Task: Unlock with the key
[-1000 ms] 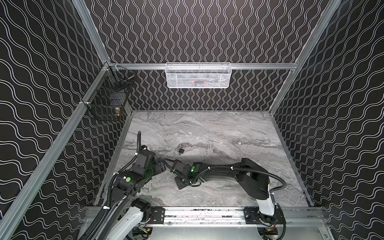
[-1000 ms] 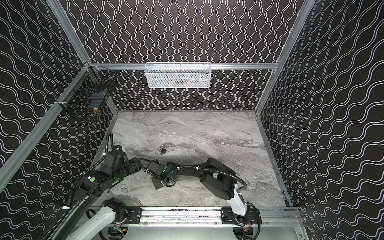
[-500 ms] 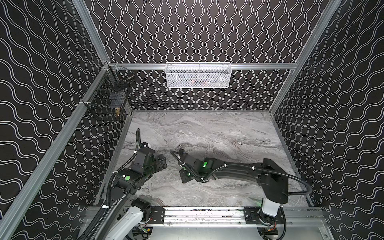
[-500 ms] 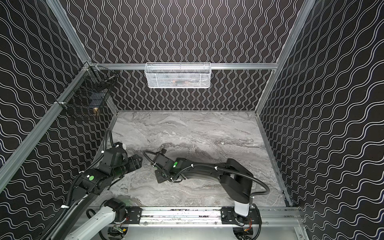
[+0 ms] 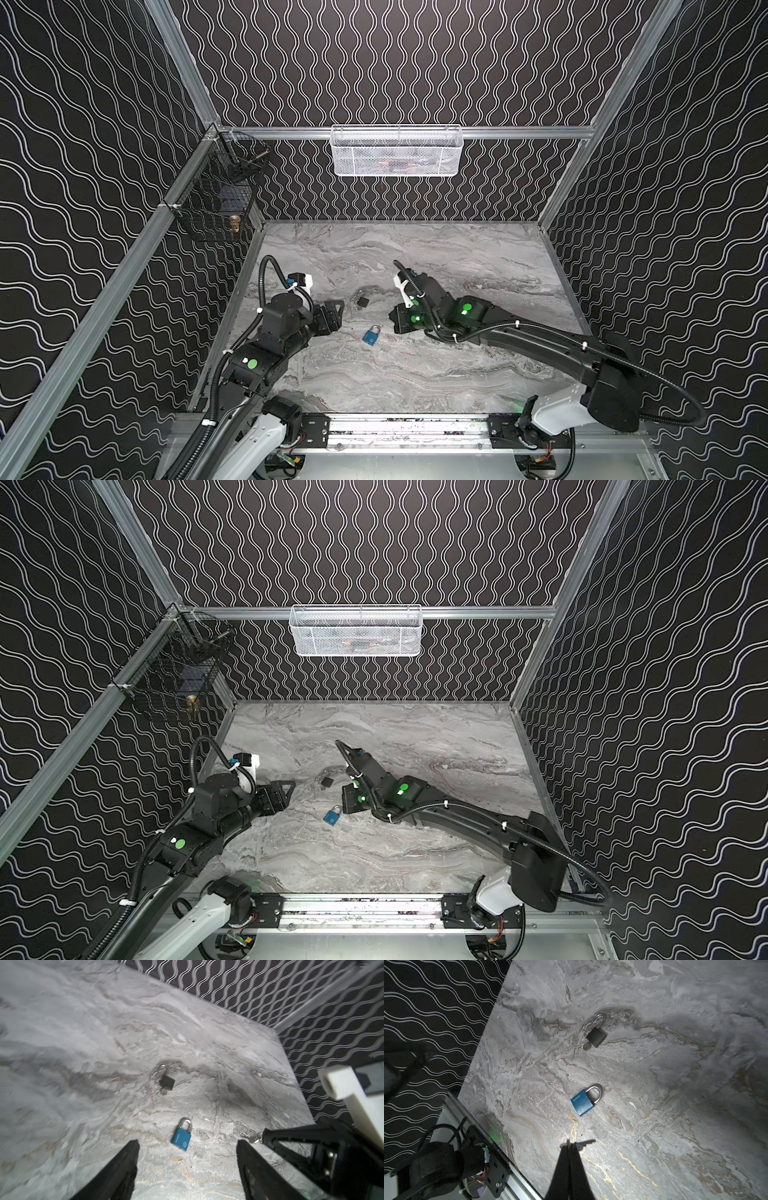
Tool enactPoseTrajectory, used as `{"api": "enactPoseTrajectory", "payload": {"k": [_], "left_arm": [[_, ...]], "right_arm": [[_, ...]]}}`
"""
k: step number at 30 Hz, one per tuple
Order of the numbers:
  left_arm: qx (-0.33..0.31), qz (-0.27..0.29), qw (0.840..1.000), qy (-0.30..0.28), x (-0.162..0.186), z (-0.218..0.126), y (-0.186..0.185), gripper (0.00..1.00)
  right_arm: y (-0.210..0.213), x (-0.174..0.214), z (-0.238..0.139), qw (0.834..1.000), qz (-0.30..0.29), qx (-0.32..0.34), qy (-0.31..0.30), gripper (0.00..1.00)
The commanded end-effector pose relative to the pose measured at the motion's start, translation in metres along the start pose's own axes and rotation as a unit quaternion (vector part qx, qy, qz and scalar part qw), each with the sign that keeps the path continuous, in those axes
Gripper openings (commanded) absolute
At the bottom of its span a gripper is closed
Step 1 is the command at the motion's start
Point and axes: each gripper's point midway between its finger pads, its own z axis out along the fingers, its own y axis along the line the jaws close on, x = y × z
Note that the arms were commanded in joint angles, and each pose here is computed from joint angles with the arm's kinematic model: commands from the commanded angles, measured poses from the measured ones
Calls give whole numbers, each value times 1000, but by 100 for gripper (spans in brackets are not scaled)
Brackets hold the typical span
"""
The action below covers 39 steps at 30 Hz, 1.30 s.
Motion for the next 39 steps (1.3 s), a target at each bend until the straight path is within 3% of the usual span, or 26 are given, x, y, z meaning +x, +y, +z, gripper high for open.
{"api": "enactPoseTrajectory", "payload": {"k": [1,11,15,23,31,39], "left_arm": [[71,58,994,-55,-21,-1,-27,76],[218,81,970,-74,-18,25,-75,71],[256,119,955,-92,-10,32,-96,71],[299,223,921,-110,24,41,-142,69],[342,267,887,-157,37,38,-168,67],[346,281,878,-173,36,46,-185,64]], "right_arm": [[0,-4,-13,1000,-5,-14,-3,0],[-3,-21,-54,998,9,-56,-19,0],[-7,-23,-65,998,10,-57,-17,0],[-3,-29,-89,997,21,-72,-28,0],[6,-34,-104,995,31,-91,-37,0],[17,-38,-109,991,34,-118,-45,0]]}}
